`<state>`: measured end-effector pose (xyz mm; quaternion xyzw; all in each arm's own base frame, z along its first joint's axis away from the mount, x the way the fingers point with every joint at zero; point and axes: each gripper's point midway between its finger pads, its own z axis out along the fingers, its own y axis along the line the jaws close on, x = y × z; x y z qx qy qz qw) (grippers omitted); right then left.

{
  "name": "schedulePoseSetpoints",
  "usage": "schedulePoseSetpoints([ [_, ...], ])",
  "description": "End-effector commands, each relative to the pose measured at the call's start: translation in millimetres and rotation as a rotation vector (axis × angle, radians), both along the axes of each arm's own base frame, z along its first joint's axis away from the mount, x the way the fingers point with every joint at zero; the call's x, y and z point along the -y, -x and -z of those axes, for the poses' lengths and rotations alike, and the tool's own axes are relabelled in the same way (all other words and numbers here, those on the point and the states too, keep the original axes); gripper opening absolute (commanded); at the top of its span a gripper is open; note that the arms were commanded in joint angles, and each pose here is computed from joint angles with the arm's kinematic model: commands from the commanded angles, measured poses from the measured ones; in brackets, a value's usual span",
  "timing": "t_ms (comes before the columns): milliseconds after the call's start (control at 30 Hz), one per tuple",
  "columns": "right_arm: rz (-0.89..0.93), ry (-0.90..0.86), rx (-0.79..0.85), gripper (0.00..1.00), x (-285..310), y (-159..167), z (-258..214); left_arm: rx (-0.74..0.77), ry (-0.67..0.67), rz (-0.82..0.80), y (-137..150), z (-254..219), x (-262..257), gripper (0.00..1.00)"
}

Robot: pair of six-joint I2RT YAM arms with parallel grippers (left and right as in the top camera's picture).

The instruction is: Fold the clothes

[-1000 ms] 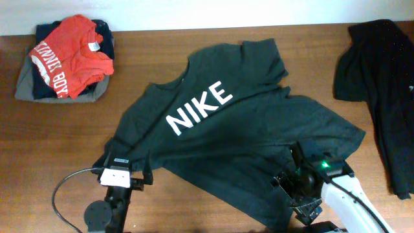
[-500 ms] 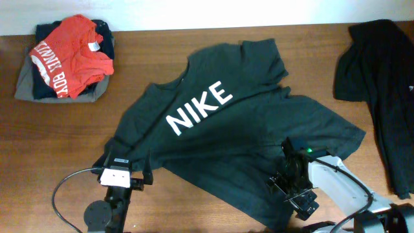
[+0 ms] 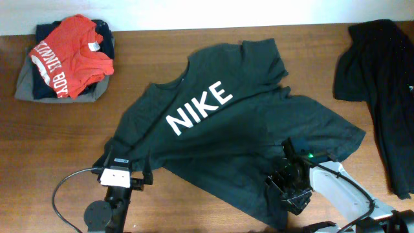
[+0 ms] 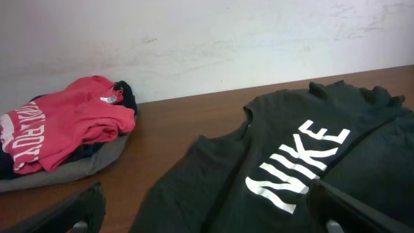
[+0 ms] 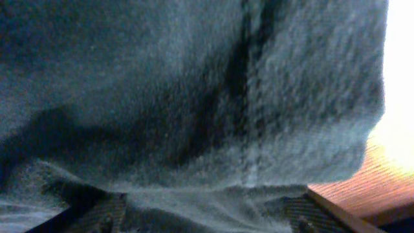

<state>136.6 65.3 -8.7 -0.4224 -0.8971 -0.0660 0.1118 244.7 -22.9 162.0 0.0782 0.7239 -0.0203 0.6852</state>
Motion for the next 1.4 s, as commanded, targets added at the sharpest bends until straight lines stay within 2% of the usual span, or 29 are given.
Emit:
schedulePoseSetpoints([
  [0, 0.001, 0.052, -0.038, 0.79, 10, 17, 23, 0.000, -0.013, -0.006, 0, 1, -1, 0.99],
  [233, -0.004, 0.098, 0.028, 0.58, 21, 1, 26, 0.000, -0.013, -0.006, 0, 2, -1, 0.99],
  [333, 0.046, 0.168, 0.053, 0.36, 45, -9, 25, 0.000, -0.013, -0.006, 0, 1, -1, 0.99],
  [533, 0.123, 0.186, 0.201, 0.07, 77, -56, 13, 0.000, -0.013, -0.006, 0, 1, -1, 0.99],
  [633, 0.127, 0.201, 0.268, 0.04, 91, -77, 3, 0.000, -0.013, -0.006, 0, 1, -1, 0.99],
  [833, 0.151, 0.284, 0.376, 0.04, 124, -115, -27, 0.000, -0.013, -0.006, 0, 1, -1, 0.99],
  [933, 0.141, 0.292, 0.416, 0.09, 128, -130, -42, 0.000, -0.013, -0.006, 0, 1, -1, 0.99],
  [967, 0.127, 0.287, 0.427, 0.19, 128, -134, -47, 0.000, -0.013, -0.006, 0, 1, -1, 0.99],
  [1033, 0.097, 0.277, 0.429, 0.50, 126, -137, -53, 0.000, -0.013, -0.006, 0, 1, -1, 0.99],
  [1067, 0.094, 0.271, 0.417, 0.60, 125, -135, -55, 0.000, -0.013, -0.006, 0, 1, -1, 0.99],
  [1100, 0.092, 0.265, 0.400, 0.67, 124, -132, -56, 0.000, -0.013, -0.006, 0, 1, -1, 0.99],
  [1167, 0.089, 0.246, 0.369, 0.71, 120, -125, -57, 0.000, -0.013, -0.006, 0, 1, -1, 0.99],
  [1267, 0.084, 0.203, 0.328, 0.82, 112, -116, -56, 0.000, -0.013, -0.006, 0, 1, -1, 0.99],
  [1367, 0.061, 0.158, 0.319, 0.86, 104, -112, -55, 0.000, -0.013, -0.006, 0, 1, -1, 0.99],
])
